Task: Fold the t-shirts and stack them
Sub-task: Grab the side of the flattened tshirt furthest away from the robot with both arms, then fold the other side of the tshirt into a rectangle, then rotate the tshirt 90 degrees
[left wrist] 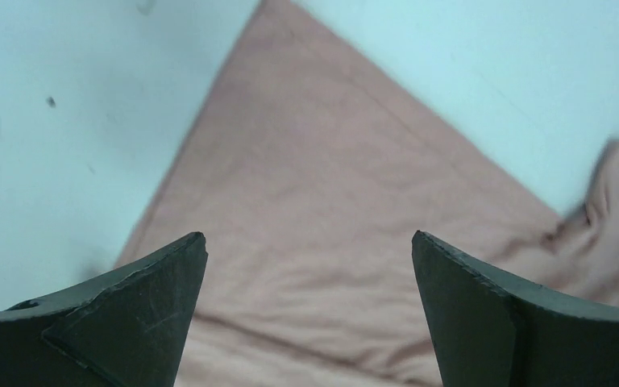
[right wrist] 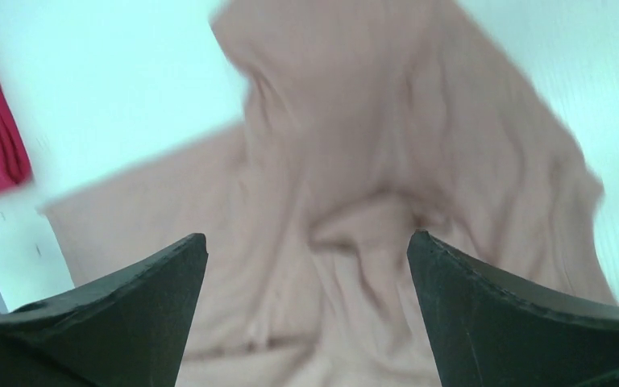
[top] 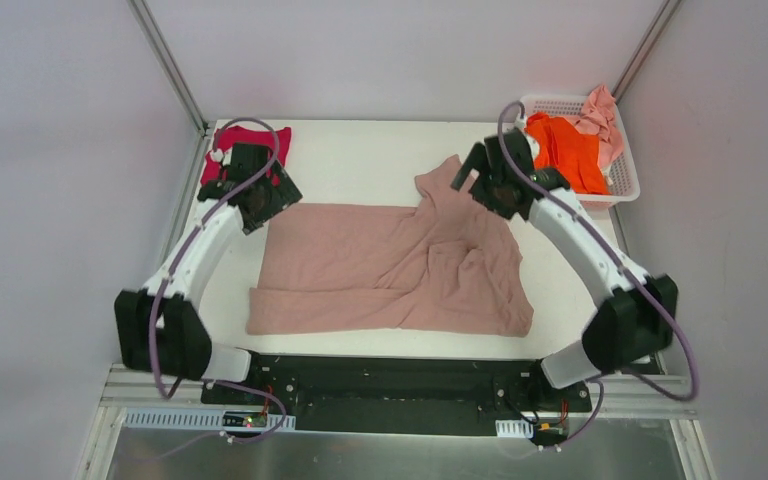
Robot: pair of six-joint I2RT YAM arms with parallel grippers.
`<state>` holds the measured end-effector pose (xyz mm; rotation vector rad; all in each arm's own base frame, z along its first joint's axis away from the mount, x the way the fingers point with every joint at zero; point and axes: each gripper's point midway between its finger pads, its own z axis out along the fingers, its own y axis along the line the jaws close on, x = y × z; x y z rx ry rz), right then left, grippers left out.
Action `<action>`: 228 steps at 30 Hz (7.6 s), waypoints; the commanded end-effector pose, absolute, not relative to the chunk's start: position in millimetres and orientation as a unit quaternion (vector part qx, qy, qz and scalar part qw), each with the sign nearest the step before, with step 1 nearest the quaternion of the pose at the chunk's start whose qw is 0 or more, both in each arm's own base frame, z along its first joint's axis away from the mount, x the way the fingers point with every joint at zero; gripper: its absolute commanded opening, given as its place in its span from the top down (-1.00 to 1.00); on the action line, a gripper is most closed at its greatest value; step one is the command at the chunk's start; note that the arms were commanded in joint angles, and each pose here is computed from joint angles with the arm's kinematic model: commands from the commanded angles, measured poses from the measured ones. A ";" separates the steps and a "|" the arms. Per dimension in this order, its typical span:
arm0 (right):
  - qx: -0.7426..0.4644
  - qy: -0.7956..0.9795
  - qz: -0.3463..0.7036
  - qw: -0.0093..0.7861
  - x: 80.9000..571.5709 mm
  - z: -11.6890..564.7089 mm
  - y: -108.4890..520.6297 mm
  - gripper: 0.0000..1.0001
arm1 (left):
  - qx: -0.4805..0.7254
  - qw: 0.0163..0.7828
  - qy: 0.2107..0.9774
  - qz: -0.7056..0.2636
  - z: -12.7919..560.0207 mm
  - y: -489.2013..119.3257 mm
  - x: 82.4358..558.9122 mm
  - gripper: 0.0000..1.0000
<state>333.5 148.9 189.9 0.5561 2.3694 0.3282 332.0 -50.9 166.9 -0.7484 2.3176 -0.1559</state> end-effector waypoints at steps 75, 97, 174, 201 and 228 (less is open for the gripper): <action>0.026 0.885 0.289 0.365 491.3 182.6 221.0 1.00 | -0.242 0.224 0.942 0.061 89.0 0.1 392.4 1.00; 0.061 0.914 0.177 0.360 306.9 175.7 128.1 1.00 | -0.288 0.273 0.914 0.078 103.2 13.0 297.8 1.00; -0.036 0.954 0.269 0.125 164.0 75.2 217.9 -0.99 | -0.275 0.200 0.940 0.016 39.1 -35.7 268.4 -0.98; 0.374 0.915 0.052 0.145 204.5 35.8 105.2 -0.99 | -0.152 0.177 0.971 -0.053 41.5 -104.4 249.6 -0.98; 0.319 0.929 0.144 0.120 494.0 5.0 186.7 -0.99 | -0.259 0.155 0.944 -0.130 38.4 -150.9 248.7 -0.98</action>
